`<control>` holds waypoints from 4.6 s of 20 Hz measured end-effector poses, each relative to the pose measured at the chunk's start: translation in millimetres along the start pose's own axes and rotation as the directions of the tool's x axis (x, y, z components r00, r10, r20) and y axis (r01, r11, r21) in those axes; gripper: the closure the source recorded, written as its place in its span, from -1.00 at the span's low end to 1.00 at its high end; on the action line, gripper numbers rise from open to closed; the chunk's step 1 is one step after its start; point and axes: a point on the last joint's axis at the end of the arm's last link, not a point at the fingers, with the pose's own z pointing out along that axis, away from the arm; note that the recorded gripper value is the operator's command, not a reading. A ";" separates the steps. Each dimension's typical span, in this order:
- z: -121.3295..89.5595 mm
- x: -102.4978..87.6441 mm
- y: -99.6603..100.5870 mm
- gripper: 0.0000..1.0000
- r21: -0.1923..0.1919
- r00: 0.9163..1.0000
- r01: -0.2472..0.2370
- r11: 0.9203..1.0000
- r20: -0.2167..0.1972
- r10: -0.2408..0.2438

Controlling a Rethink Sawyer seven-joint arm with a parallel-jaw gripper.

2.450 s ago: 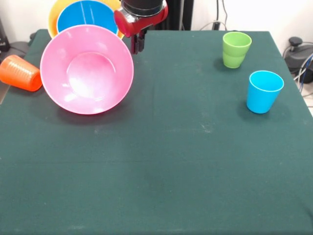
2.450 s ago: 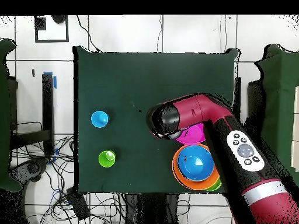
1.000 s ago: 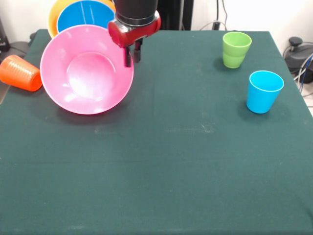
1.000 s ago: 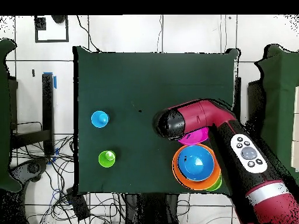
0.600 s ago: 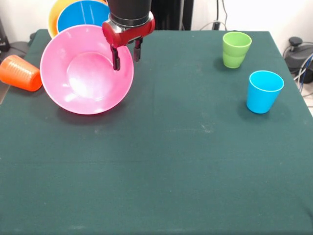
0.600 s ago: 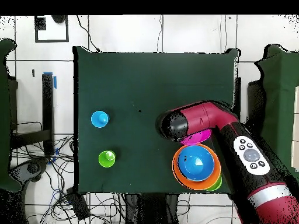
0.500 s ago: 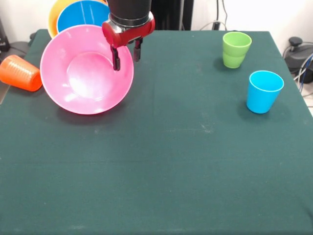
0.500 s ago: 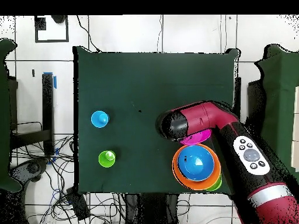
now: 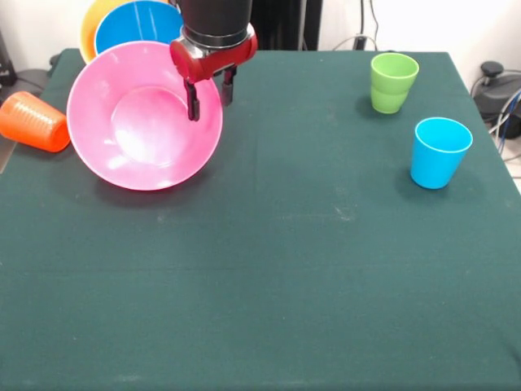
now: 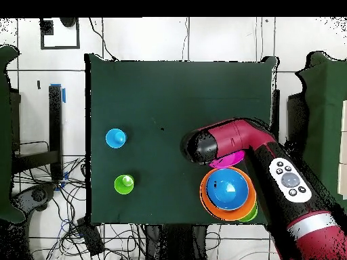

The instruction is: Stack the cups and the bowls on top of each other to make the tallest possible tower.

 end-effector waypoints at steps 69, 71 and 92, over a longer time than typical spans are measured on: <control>-126.1 132.4 6.5 1.00 -0.373 0.949 -0.312 0.874 -0.085 0.303; -129.4 134.8 13.7 1.00 -0.360 0.954 -0.298 0.884 -0.074 0.291; -135.5 188.9 44.9 1.00 -0.279 0.935 -0.342 0.897 -0.010 0.354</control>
